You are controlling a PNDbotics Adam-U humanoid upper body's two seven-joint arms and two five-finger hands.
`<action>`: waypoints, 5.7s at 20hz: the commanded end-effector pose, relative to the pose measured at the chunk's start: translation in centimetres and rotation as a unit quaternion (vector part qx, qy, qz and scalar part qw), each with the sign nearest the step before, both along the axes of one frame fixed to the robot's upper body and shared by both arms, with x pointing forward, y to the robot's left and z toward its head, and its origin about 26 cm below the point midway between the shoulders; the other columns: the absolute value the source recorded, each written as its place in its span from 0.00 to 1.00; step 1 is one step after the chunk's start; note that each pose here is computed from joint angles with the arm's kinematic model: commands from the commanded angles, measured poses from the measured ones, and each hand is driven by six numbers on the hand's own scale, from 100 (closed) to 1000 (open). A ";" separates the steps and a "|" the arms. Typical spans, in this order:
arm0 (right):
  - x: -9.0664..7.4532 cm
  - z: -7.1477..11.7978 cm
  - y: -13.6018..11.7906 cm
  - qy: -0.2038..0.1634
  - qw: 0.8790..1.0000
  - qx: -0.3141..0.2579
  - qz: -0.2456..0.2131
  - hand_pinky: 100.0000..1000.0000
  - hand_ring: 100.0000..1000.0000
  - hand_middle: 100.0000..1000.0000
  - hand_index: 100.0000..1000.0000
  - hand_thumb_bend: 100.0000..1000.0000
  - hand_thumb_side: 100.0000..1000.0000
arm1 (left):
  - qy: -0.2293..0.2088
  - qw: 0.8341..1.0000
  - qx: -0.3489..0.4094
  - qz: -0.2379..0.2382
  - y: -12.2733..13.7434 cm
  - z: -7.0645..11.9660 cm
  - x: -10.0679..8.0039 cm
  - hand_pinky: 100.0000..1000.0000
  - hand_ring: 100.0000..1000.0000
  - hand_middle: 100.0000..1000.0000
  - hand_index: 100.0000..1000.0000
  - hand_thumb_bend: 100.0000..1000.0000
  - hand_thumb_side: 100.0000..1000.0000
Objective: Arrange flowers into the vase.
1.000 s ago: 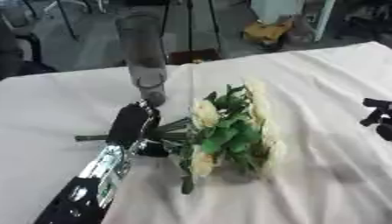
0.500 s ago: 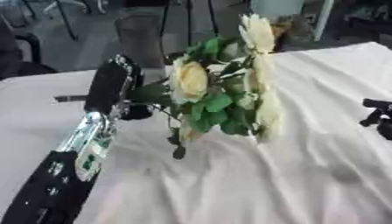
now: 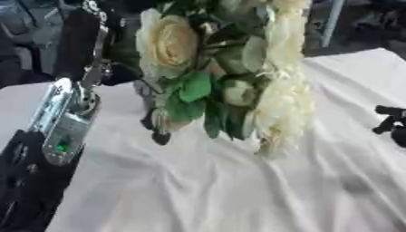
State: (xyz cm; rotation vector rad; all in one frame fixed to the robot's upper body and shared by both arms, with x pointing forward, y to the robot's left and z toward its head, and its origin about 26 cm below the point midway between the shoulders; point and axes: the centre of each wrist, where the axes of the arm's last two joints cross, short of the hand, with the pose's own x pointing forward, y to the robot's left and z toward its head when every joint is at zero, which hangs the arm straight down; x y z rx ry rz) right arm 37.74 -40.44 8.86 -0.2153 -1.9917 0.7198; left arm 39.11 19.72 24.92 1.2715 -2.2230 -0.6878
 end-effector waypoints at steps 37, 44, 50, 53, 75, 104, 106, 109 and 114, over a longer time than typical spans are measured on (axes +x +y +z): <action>-0.6 -0.2 0.3 0.010 1.000 0.003 -0.002 0.68 0.98 0.42 0.82 0.63 0.76 | 0.033 0.952 -0.297 -0.069 -0.1 5.2 3.1 0.00 0.00 0.00 0.00 0.31 0.33; -0.5 -0.2 0.4 0.010 1.000 0.003 -0.001 0.68 0.98 0.42 0.82 0.64 0.75 | 0.085 0.921 -0.364 -0.107 -0.1 3.9 4.4 0.00 0.00 0.00 0.00 0.25 0.48; -0.5 -0.3 0.3 0.009 1.000 0.003 -0.002 0.68 0.98 0.42 0.82 0.64 0.75 | 0.081 0.904 -0.396 -0.139 0.2 3.6 4.7 0.00 0.00 0.00 0.00 0.26 0.47; -0.5 -0.3 0.3 0.010 1.000 0.003 -0.002 0.68 0.98 0.42 0.82 0.64 0.75 | 0.075 0.895 -0.410 -0.156 0.4 3.8 4.7 0.00 0.00 0.00 0.00 0.27 0.47; -0.4 -0.5 0.3 0.013 1.000 0.001 -0.001 0.68 0.98 0.42 0.82 0.64 0.74 | -0.003 0.817 -0.505 -0.278 2.9 9.3 2.9 0.00 0.00 0.00 0.00 0.34 0.45; 0.1 0.0 0.7 0.007 1.000 -0.003 0.008 0.68 0.98 0.42 0.82 0.64 0.72 | -0.029 0.819 -0.528 -0.223 4.5 5.2 7.2 0.00 0.00 0.00 0.00 0.29 0.49; 0.0 0.0 0.7 0.007 1.000 -0.003 0.008 0.68 0.98 0.42 0.82 0.64 0.73 | -0.034 0.819 -0.528 -0.223 4.5 5.2 7.2 0.00 0.00 0.00 0.00 0.30 0.49; 0.0 0.1 0.7 0.006 1.000 -0.003 0.008 0.68 0.98 0.42 0.82 0.64 0.73 | -0.061 0.817 -0.529 -0.223 5.0 5.7 7.0 0.00 0.00 0.00 0.00 0.31 0.49; -0.1 0.1 0.6 0.007 1.000 -0.002 0.005 0.68 0.98 0.42 0.82 0.64 0.73 | -0.122 0.807 -0.536 -0.217 5.7 6.1 6.7 0.00 0.00 0.00 0.00 0.33 0.48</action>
